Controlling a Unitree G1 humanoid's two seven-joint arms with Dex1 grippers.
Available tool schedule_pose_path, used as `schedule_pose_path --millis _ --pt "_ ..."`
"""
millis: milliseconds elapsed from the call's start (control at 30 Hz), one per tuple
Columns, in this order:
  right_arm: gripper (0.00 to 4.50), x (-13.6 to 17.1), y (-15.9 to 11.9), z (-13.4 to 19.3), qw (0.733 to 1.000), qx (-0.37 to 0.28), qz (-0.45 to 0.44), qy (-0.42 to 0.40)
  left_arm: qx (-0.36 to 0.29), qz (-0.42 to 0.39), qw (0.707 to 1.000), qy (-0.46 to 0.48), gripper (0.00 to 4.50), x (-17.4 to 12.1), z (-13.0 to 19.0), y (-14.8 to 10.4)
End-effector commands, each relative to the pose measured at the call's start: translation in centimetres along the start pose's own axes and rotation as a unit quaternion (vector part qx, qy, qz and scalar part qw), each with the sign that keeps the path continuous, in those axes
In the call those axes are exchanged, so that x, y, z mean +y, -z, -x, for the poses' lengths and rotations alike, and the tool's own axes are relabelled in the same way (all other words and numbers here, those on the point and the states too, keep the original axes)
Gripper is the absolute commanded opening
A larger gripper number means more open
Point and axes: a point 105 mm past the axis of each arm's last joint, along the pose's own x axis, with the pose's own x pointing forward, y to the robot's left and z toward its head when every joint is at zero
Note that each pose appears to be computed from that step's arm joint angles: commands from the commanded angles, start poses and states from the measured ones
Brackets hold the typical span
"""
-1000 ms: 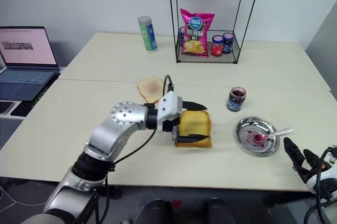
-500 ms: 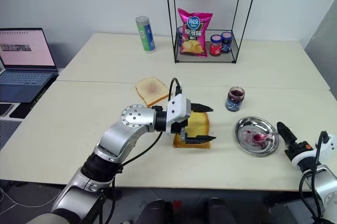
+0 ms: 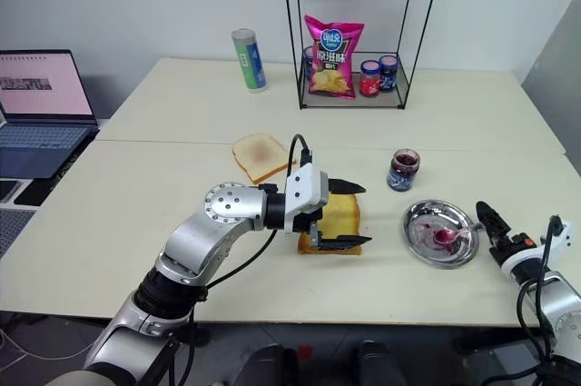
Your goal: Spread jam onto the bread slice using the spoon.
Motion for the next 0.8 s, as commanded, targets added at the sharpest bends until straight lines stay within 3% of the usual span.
schedule_pose_path --millis 33,533,800 --pt "3.53 0.5 0.2 -0.8 1.000 0.003 0.008 -0.007 -0.010 -0.023 1.000 0.000 4.50 0.2 -0.1 -1.1" --pt "0.11 -0.4 -0.3 0.1 1.000 -0.009 0.013 0.006 -0.013 -0.013 1.000 0.006 4.50 -0.8 -0.2 -1.0" --pt "0.03 0.4 -0.9 0.6 1.000 -0.016 0.026 -0.004 -0.009 -0.013 1.000 0.000 4.50 -0.3 0.1 -0.8"
